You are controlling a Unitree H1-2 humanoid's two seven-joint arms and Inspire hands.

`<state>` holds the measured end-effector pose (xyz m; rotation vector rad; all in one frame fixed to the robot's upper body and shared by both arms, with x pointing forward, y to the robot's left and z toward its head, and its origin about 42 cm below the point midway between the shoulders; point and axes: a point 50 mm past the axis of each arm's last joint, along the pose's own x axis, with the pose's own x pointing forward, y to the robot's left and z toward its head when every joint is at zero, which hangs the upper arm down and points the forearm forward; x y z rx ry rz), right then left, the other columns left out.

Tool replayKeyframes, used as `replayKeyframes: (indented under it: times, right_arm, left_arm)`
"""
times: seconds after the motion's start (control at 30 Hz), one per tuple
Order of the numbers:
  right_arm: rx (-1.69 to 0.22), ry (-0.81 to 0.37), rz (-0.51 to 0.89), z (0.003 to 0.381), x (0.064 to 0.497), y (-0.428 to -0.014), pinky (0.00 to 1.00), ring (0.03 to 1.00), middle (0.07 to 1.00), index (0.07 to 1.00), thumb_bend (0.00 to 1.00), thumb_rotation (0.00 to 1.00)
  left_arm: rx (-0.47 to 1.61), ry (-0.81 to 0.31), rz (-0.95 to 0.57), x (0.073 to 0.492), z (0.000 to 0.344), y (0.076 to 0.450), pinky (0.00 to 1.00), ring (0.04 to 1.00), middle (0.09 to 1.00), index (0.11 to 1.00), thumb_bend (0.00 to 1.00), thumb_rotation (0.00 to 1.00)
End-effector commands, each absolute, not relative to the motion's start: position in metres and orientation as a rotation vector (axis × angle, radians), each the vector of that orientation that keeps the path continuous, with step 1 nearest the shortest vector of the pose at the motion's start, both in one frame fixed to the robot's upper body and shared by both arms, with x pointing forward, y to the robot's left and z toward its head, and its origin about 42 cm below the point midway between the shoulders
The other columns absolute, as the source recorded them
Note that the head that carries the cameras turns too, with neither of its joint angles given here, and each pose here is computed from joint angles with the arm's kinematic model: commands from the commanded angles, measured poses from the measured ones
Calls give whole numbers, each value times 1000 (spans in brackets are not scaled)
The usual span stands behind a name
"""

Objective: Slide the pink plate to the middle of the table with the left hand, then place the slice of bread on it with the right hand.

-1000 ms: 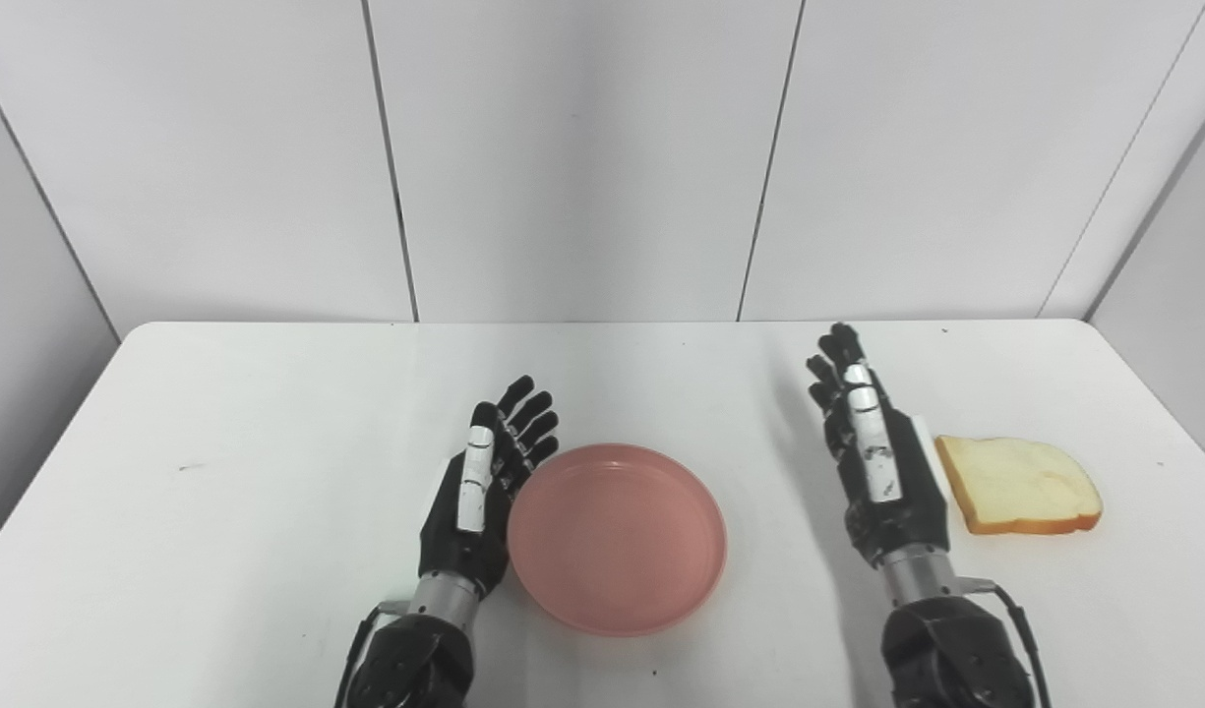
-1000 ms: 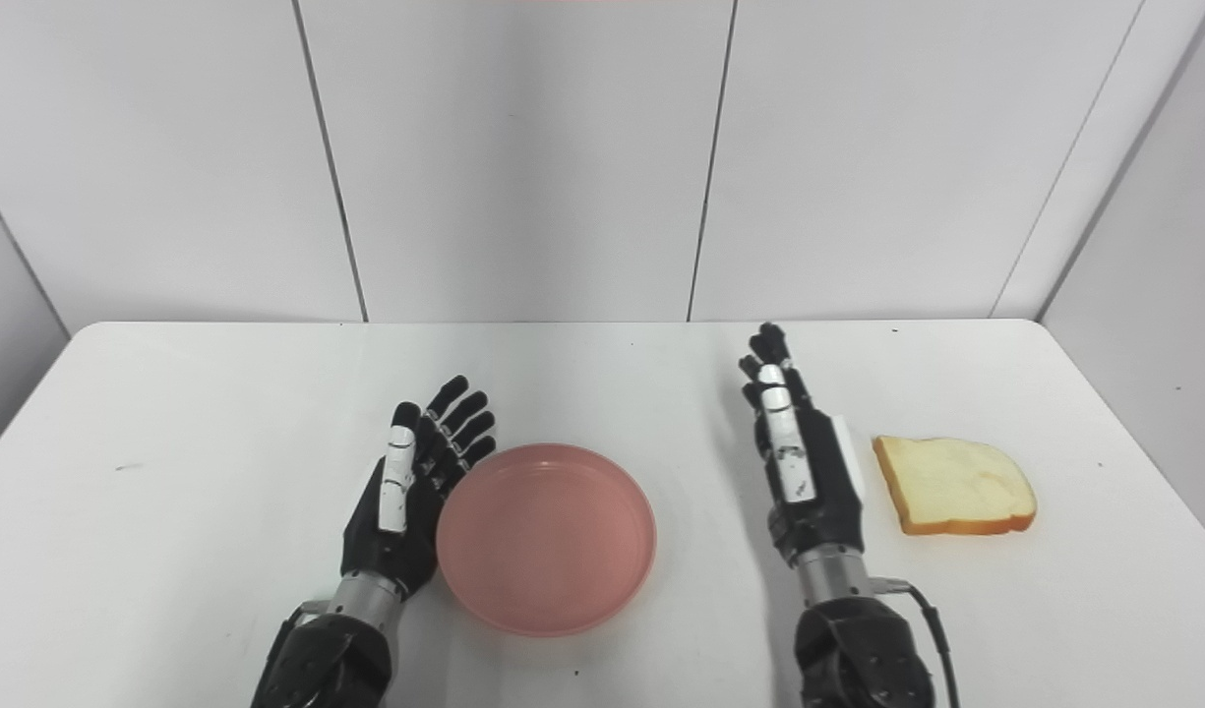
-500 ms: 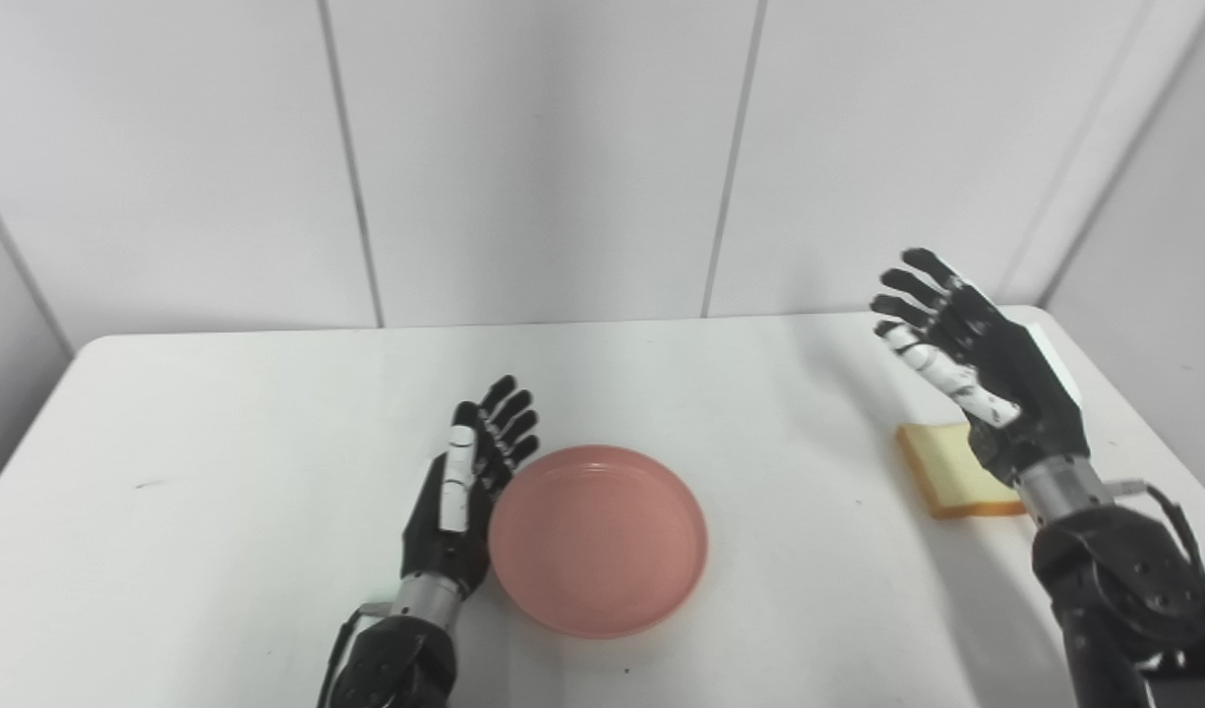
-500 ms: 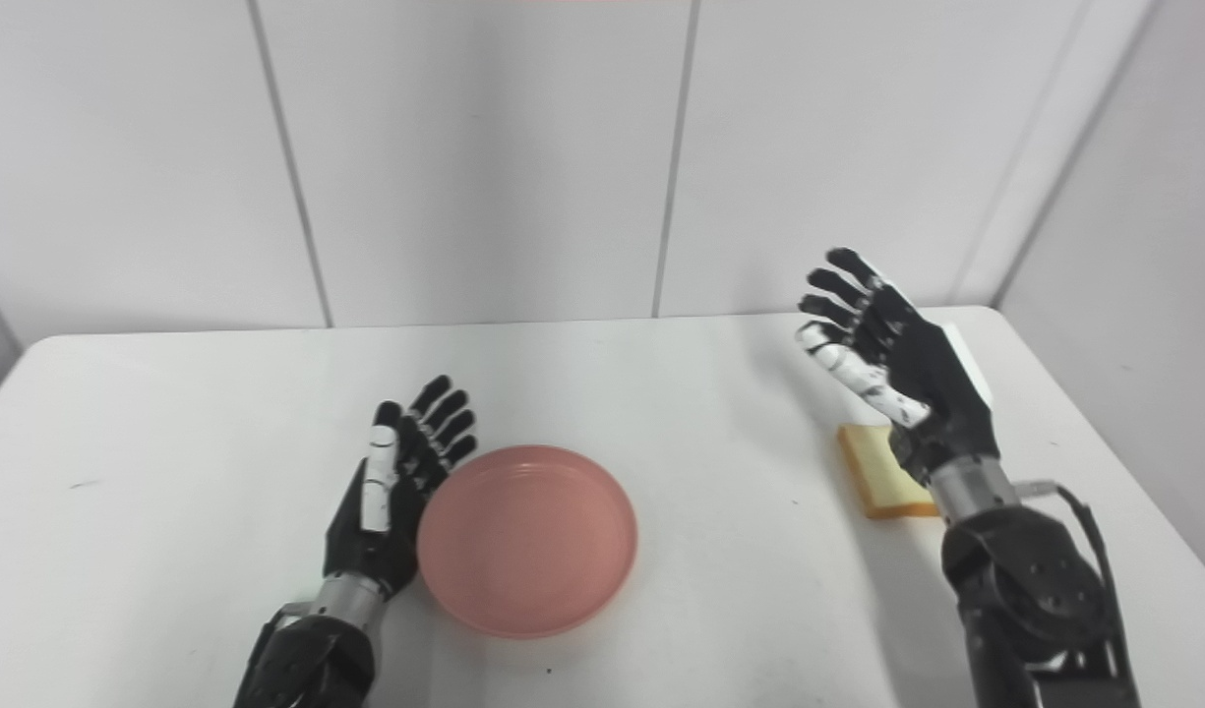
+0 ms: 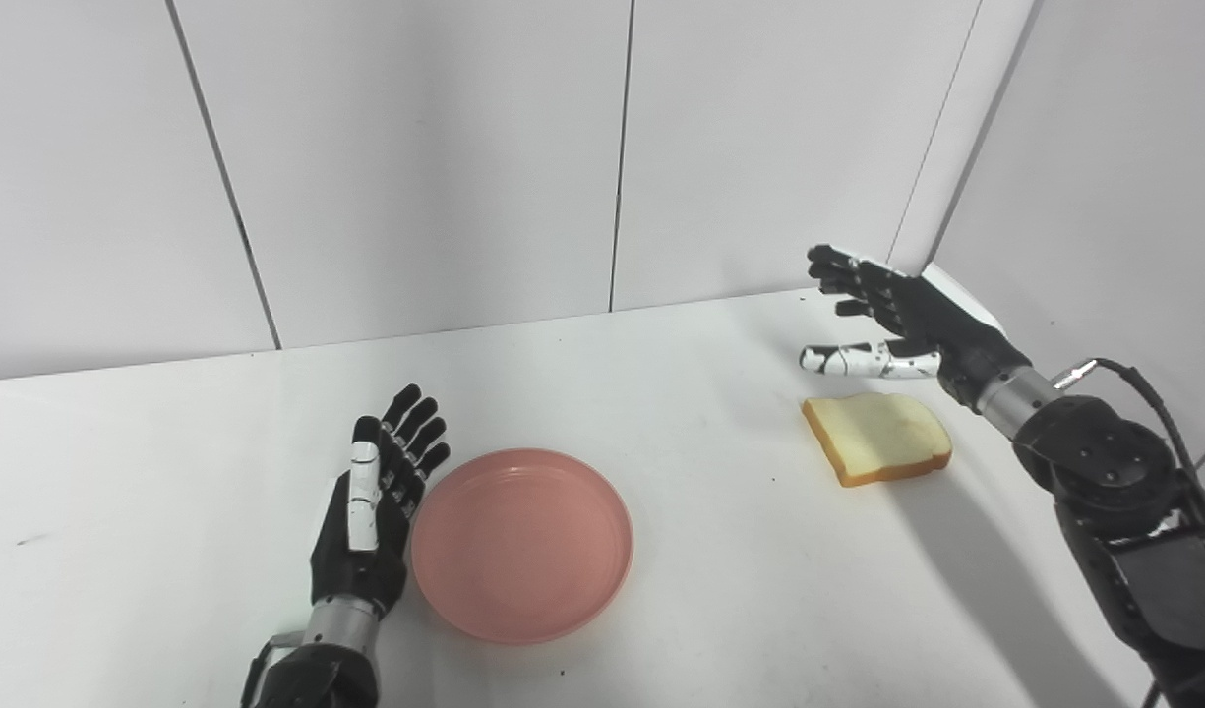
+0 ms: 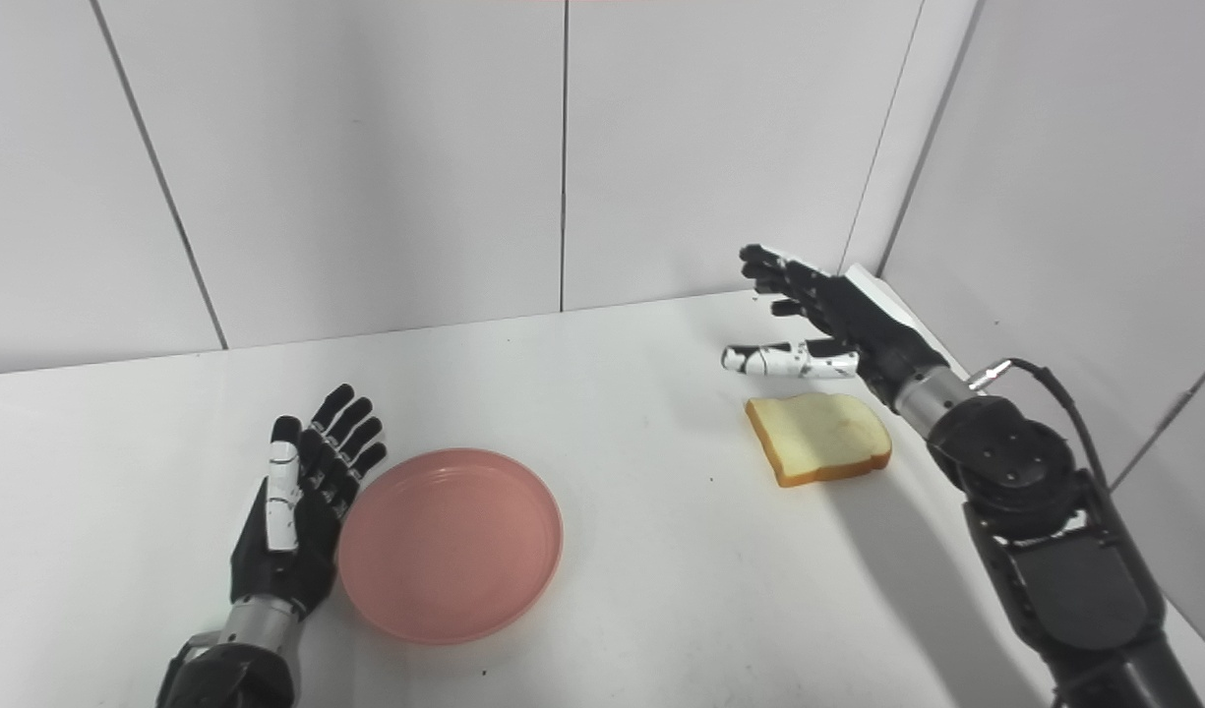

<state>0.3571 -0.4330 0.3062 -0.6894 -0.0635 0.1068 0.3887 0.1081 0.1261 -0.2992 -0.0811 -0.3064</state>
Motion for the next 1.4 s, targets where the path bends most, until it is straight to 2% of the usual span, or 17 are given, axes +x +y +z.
replayKeyframes:
  times: [0.0,0.07,0.37,0.67,0.87,1.37]
  right_arm:
    - [-794,-141,97,340,363,-438,959,980,950,907,854,364]
    - [-850,-118,93,342,366,-440,984,997,967,907,904,364]
    - [-1050,-18,142,355,380,-455,1000,1000,991,922,985,324]
    - [-1132,57,224,355,390,-466,987,1000,1000,965,1000,248]
    - [-1203,99,261,351,393,-469,929,1000,1000,961,1000,191]
    - [-1455,274,364,338,406,-468,857,988,995,974,1000,292]
  left_arm:
    - [-299,-102,-310,390,128,116,890,906,908,868,748,957]
    - [-300,-106,-316,390,128,117,901,916,914,876,740,959]
    - [-302,-114,-320,391,128,122,907,920,918,883,728,969]
    - [-290,-122,-332,391,128,123,919,916,922,888,726,979]
    - [-293,-126,-333,390,127,124,920,916,916,886,736,960]
    - [-292,-129,-335,391,128,124,920,919,920,890,731,957]
